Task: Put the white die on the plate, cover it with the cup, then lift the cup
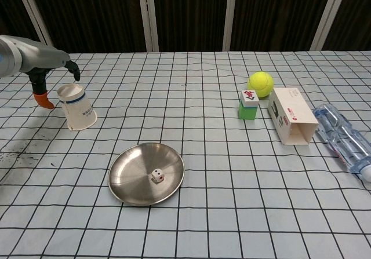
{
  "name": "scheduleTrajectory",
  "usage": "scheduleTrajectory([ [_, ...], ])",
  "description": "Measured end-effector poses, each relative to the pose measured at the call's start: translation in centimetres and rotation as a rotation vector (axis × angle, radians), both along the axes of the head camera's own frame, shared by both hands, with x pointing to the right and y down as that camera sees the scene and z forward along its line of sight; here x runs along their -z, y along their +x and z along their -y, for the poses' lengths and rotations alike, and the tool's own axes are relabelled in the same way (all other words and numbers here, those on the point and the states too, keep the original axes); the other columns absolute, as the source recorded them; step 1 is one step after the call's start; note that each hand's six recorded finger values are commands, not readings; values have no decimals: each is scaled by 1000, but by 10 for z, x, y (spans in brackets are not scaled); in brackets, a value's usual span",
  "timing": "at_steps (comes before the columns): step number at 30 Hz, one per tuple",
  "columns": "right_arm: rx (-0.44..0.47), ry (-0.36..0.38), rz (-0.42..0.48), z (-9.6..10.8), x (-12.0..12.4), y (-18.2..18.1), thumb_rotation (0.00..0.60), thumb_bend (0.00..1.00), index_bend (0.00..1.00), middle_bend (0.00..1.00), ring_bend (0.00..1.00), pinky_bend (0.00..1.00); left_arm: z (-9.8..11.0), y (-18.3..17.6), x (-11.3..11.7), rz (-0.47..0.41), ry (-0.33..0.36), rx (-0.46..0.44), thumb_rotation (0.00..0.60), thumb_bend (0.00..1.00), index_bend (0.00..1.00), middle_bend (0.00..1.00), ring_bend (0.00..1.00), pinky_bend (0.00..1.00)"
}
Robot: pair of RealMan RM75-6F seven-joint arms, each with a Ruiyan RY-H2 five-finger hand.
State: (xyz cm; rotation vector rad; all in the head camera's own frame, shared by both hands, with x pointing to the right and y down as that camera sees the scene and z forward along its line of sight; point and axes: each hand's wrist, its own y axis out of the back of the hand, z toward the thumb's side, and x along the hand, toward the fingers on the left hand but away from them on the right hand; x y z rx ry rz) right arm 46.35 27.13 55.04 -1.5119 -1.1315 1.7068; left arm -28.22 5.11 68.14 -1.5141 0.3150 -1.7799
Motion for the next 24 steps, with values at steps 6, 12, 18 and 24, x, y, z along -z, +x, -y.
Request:
scheduleTrajectory([
  [6,-2,-3,-1,0,-1,0,600,42,108,125,116,36,2,0,-2,-10,13,4,600,404,192,96,17,127],
  [12,-3,-1,-3,0,0,1,600,42,108,125,115,36,2,6,-3,-41,25,31,600,412,190,89,36,158],
  [18,-4,-2,-2,0,0,1,600,42,108,125,116,36,0,12,-6,-62,29,4,600,419,173,76,74,188],
  [24,-6,-2,-1,0,0,1,600,42,108,125,116,36,-8,19,-9,-120,17,-9,600,421,178,113,109,210],
])
